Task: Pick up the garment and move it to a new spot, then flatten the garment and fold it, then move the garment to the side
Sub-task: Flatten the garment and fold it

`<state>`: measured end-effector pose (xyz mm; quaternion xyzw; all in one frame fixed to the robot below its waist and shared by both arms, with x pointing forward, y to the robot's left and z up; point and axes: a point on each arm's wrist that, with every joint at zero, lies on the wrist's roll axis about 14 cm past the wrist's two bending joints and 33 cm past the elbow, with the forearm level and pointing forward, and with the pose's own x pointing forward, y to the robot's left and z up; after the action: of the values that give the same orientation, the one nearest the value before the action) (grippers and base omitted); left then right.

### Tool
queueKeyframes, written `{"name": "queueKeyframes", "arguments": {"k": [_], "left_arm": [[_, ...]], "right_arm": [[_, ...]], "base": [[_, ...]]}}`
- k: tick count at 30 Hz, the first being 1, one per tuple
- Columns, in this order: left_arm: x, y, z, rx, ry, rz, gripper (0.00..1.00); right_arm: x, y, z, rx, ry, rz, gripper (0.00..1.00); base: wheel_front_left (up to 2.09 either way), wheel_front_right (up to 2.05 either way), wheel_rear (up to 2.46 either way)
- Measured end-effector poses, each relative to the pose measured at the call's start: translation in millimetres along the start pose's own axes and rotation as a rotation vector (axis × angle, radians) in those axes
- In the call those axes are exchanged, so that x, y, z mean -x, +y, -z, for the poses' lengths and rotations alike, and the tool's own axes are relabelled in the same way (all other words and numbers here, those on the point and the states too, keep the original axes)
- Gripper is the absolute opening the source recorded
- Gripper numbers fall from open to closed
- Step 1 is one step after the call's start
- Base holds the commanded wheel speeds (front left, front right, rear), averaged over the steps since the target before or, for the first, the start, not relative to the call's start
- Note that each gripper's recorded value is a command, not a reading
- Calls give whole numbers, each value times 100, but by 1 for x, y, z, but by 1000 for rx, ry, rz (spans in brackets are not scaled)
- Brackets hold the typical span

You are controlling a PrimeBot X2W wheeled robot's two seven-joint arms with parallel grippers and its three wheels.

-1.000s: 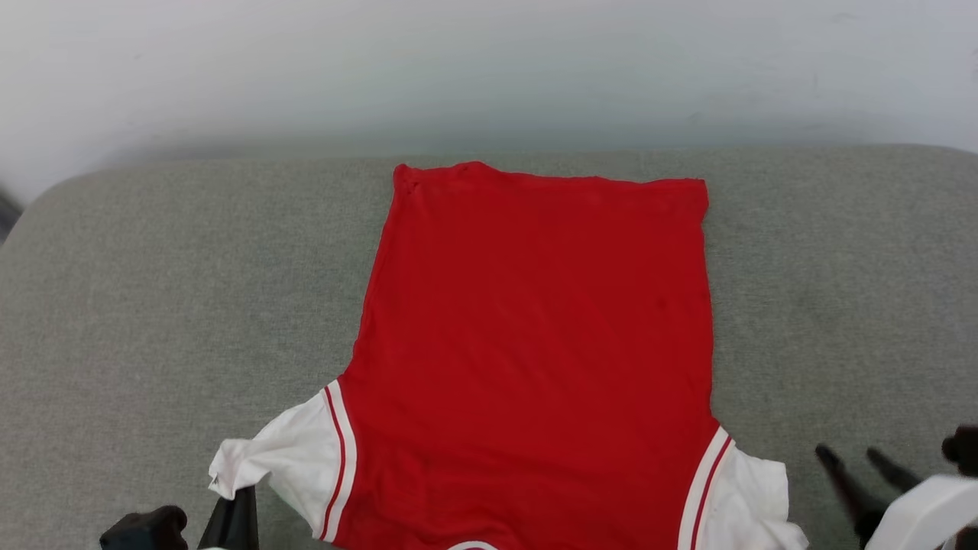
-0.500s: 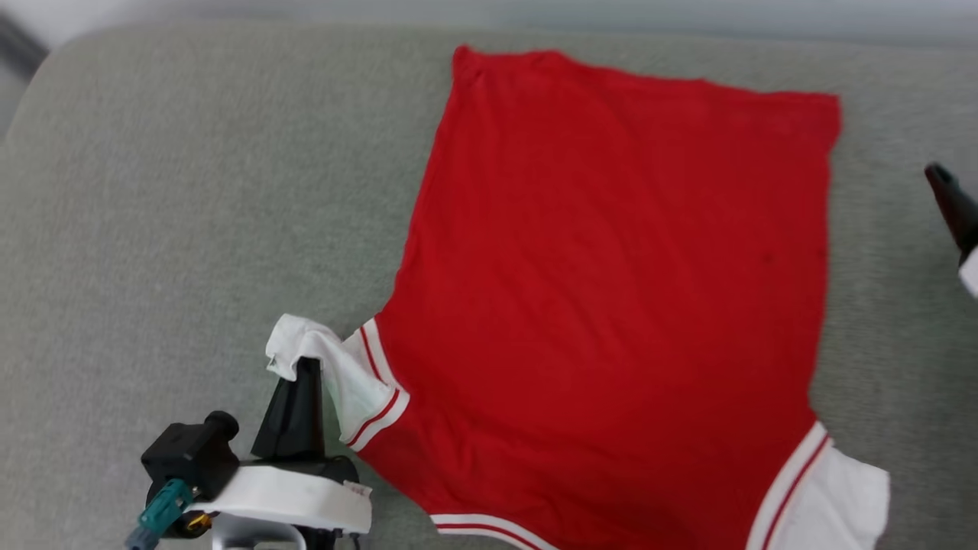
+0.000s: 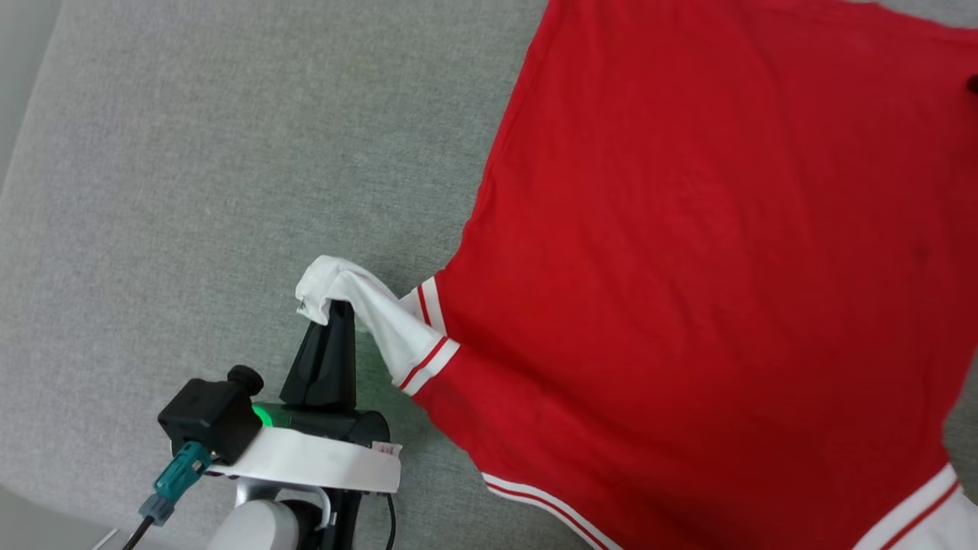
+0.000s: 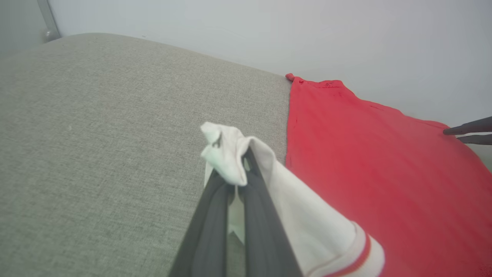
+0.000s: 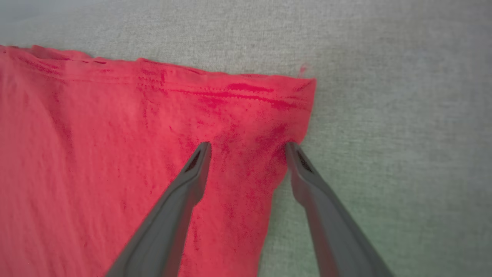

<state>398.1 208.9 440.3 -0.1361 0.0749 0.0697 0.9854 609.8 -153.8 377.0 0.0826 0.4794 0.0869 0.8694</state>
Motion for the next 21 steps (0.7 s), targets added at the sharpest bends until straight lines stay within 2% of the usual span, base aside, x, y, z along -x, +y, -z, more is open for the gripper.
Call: {"name": "queueKeyframes", "arguments": {"k": [7, 8, 9, 10, 15, 21], "left_arm": [[-3, 8, 5, -11, 9, -25, 0], [-2, 9, 5, -11, 9, -26, 0], [-2, 10, 6, -10, 9, -28, 0], [-1, 10, 6, -10, 9, -30, 0], [2, 12, 3, -5, 0, -35, 0], [13, 20, -2, -1, -9, -55, 0]], "right_arm": [[-25, 0, 19, -65, 128, 0, 100], [-25, 0, 19, -65, 133, 2, 62], [-25, 1, 20, -73, 135, -1, 28], [-24, 1, 19, -76, 135, -2, 0], [-15, 5, 17, -45, 114, 7, 0], [19, 6, -3, 54, 21, 31, 0]], "base": [[0, 0, 0], [0, 0, 0], [0, 0, 0], [0, 0, 0], [0, 0, 0], [0, 0, 0]]}}
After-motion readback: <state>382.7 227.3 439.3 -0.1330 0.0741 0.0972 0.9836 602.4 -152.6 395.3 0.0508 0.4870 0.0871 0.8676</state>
